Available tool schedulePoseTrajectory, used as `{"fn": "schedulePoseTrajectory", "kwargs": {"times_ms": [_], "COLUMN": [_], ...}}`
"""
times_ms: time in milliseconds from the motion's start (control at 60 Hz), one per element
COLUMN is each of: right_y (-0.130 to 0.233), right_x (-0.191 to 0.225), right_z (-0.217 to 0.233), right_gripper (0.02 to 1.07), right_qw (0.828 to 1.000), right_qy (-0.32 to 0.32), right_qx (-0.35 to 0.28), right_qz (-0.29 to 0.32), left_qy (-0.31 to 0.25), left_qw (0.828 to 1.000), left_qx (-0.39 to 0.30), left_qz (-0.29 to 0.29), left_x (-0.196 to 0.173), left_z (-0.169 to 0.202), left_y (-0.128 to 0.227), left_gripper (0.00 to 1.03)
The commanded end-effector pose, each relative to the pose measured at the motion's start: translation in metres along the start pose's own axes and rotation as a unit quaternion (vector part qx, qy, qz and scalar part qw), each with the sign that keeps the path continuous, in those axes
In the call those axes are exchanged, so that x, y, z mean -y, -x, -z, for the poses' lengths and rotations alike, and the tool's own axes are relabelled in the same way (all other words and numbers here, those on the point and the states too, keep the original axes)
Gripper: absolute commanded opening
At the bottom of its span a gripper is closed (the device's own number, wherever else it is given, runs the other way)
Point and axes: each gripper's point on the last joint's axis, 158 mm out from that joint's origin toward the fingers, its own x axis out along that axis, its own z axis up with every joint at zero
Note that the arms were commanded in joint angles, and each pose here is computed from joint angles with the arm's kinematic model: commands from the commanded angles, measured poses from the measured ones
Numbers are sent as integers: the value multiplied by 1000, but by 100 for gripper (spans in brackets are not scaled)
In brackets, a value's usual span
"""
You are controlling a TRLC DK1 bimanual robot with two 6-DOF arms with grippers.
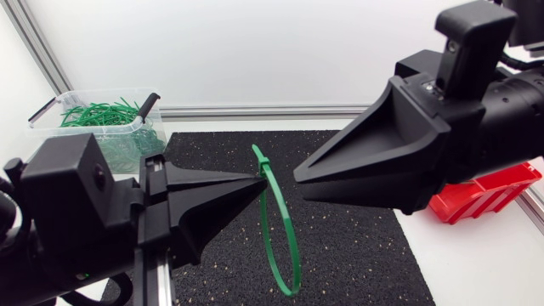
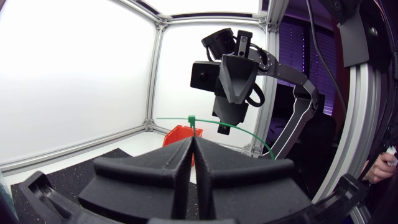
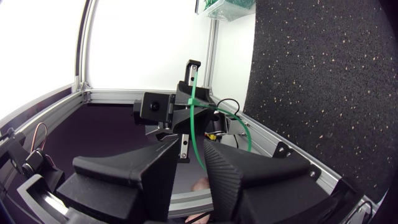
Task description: Take a green cable tie from the red box, thread the tail through the head to close it, then place it in the transparent bin on the left.
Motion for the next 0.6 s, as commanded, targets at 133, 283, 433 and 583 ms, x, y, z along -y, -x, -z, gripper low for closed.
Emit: {"fn": "schedulePoseTrajectory", "kwargs": {"times_ms": [133,283,433,583], "right_y": [0,1,-2,0], "right_x": [7,17,25,17], "right_z": [-18,-34,-41,-46], "right_gripper": [37,37,37,37], "right_qw": [999,994,989,986], "right_qy": [53,106,149,163], "right_qx": [-1,10,3,-13], "right_qz": [1,8,8,-22], "left_qy": [-81,-123,-154,-178], "left_qw": [997,992,988,983], "left_qx": [-9,-19,-26,-32], "left_qz": [-12,-14,-15,-21], "left_x": [-3,0,1,-2], "left_z": [11,19,25,33], "left_y": [-5,-6,-8,-8], "left_gripper": [4,4,4,4]}}
